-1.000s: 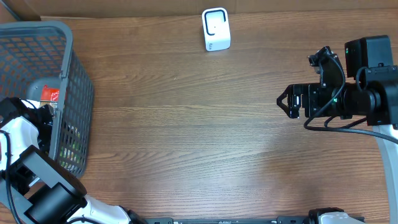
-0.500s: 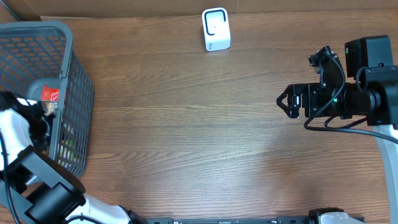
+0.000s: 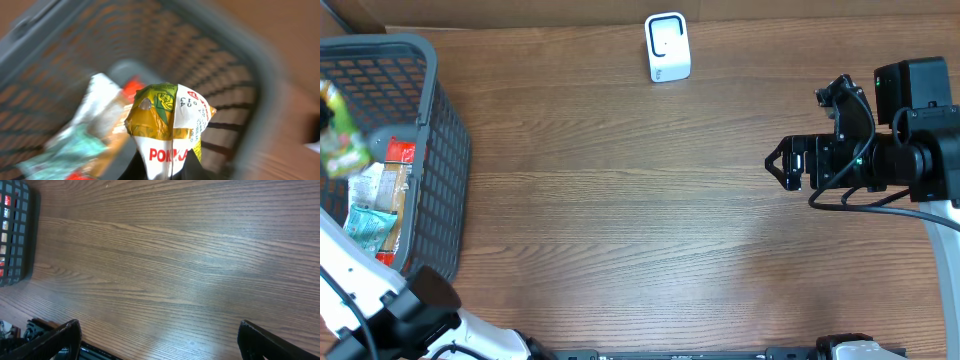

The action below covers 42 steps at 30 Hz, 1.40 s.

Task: Scan the item barcode
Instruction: 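Lift the pouch out and place it on the table near the scanner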

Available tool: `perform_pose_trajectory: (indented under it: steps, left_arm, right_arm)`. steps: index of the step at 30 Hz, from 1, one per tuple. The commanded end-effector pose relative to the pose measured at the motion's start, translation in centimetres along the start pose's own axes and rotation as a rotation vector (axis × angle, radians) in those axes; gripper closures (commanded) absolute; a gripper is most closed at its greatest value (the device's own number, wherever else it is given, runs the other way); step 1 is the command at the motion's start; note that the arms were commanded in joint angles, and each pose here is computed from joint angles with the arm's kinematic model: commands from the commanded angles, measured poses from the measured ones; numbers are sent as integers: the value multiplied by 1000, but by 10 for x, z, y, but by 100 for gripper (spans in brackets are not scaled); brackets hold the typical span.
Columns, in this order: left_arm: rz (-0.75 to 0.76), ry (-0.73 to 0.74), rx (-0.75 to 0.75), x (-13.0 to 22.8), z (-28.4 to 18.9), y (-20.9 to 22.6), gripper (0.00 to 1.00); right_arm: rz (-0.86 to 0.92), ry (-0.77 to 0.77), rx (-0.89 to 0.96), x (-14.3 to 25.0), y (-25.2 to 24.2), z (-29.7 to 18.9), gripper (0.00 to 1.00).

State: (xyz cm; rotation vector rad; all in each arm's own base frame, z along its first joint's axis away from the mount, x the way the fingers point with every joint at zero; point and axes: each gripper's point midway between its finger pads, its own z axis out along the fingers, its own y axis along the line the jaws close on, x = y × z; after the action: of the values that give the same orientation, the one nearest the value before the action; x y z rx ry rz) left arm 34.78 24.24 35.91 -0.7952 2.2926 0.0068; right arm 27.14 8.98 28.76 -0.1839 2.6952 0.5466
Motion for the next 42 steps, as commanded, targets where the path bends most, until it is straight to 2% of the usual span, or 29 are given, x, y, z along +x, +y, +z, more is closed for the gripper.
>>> perform_pose_trajectory:
  steps: [1,4,10,17,22,26,29,35,40,42]
  left_arm:
    - [15,-57,307,1,-60,-89,96]
    - [82,2,397,27,-76,-132,96]
    - [269,193,538,92,-73,-223,96]
    - [314,409,493,172,-30,-303,96]
    - [371,515,465,250,13,-360,96]
    - [386,586,419,309,50,-384,96]
    - [336,646,367,359,88,-398,96]
    - [286,729,340,429,136,-419,96]
    - [315,742,322,456,152,-422,94]
    - [317,732,320,455,153,-422,82]
  right_arm:
    - [-20,-21,-1,-5,3,-4,0]
    - [-21,-22,-1,-5,3,-4,0]
    - [-21,-23,-1,-6,3,-4,0]
    - [-22,-25,0,-6,3,-4,0]
    - [-22,-25,0,-6,3,-4,0]
    - [-23,-26,0,-6,3,-4,0]
    - [-23,-25,0,-6,3,-4,0]
    - [-23,-26,0,-6,3,-4,0]
    - [-23,-25,0,-6,3,-4,0]
    - [-22,-23,0,-6,3,-4,0]
